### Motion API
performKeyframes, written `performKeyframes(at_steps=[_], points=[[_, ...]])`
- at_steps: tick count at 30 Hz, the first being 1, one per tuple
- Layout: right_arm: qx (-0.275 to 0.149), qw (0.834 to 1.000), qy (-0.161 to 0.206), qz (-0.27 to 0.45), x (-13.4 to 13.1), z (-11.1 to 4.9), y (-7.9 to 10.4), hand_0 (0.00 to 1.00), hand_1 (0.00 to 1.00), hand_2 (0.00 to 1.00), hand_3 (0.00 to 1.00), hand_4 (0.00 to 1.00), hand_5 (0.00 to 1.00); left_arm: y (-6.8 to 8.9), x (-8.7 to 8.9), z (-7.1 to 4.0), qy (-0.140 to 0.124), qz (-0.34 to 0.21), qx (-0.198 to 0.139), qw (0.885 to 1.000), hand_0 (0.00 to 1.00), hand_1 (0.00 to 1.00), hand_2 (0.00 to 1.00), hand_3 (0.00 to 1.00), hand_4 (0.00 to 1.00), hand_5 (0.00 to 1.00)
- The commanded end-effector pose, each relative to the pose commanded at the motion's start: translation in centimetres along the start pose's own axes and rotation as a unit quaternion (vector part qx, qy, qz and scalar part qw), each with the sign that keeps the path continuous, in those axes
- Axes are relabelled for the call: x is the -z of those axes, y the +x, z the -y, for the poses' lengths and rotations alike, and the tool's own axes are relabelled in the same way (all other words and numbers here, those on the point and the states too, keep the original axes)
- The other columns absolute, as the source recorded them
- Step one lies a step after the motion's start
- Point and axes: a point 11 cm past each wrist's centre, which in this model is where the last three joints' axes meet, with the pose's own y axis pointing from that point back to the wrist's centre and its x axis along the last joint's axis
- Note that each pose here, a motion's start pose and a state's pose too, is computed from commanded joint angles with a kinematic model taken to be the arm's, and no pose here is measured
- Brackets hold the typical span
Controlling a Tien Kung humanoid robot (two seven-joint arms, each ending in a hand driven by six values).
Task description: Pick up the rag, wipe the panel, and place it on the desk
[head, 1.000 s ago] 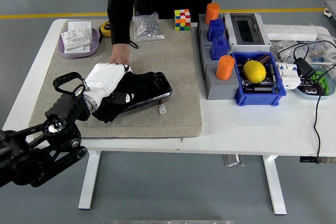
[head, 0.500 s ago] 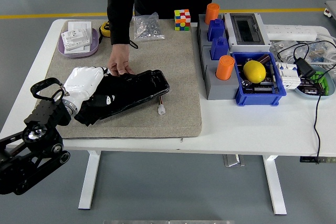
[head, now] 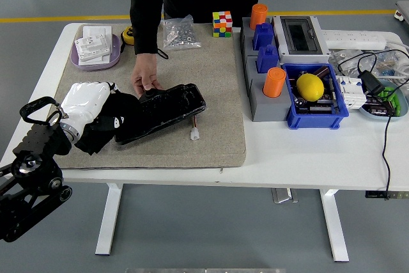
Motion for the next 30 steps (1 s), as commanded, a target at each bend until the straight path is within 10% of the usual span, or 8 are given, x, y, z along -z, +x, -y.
performKeyframes(at_steps=[30], points=[[0.005,1.0,0.007,-0.008,0.9,-0.1,-0.4,0.689,0.462,0.644,0.624,0.998,0.703,-1.1,-8.8,2.2,-0.076,-0.021,0.028,0.997,0.226,0.076,0.397,0.266,0.002,0.002]])
